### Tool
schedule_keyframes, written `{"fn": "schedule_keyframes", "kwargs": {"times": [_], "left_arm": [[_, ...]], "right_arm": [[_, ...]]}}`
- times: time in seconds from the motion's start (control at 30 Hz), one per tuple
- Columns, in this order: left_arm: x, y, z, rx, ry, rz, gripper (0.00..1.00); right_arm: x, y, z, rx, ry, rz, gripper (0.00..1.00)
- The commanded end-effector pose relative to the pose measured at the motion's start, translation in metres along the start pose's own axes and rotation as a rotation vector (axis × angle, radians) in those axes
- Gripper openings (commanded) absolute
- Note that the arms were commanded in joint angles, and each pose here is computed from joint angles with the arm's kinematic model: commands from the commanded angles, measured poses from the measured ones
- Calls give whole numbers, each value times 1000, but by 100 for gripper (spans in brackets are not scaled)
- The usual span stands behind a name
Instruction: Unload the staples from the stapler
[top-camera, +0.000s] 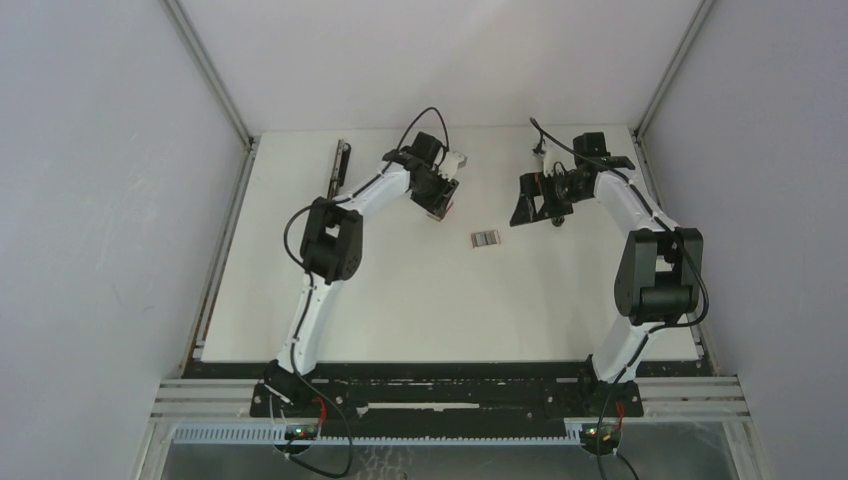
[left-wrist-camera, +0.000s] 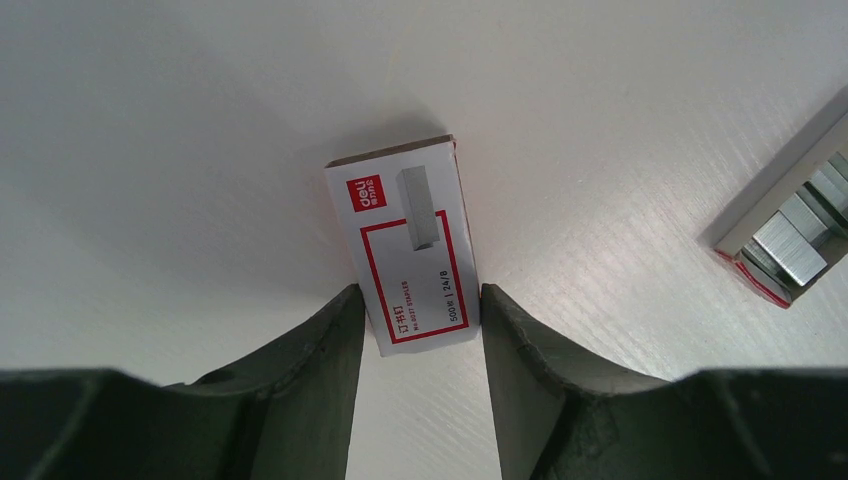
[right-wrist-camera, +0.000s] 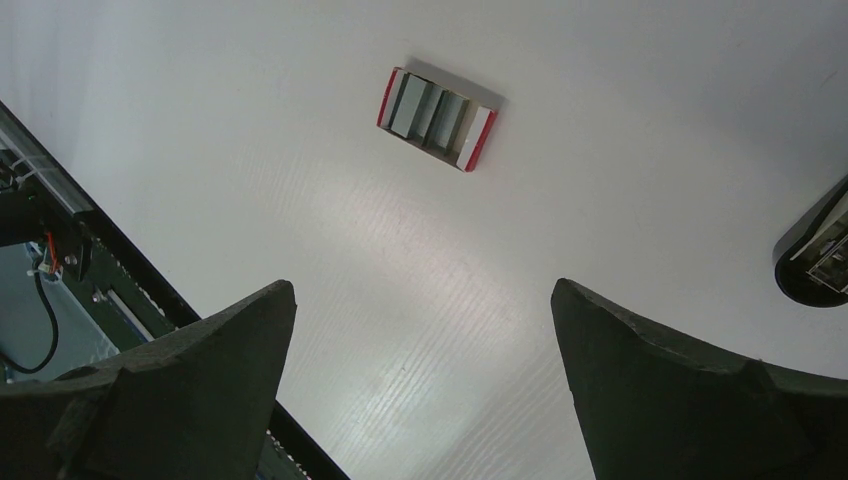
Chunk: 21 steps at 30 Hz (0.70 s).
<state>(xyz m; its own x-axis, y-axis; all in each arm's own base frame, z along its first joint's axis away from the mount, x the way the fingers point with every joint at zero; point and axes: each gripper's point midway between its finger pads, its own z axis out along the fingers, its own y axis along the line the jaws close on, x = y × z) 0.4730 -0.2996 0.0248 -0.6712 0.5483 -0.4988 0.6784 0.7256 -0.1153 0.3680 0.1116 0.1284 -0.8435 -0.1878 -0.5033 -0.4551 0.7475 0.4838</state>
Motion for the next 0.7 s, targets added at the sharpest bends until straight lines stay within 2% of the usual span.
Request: {"fn": "schedule_keyframes", "kwargs": {"times": [0.0, 0.23, 0.67], "left_arm": [[-1, -5, -16, -1, -24, 12, 51], [33, -25, -32, 85, -8, 95, 51], [84, -68, -35, 197, 54, 270, 49]], "right_arm": [[-14, 12, -5, -19, -41, -34, 100], [-7, 13, 14, -28, 6, -8, 100], [0, -11, 51, 6, 74, 189, 100]]}}
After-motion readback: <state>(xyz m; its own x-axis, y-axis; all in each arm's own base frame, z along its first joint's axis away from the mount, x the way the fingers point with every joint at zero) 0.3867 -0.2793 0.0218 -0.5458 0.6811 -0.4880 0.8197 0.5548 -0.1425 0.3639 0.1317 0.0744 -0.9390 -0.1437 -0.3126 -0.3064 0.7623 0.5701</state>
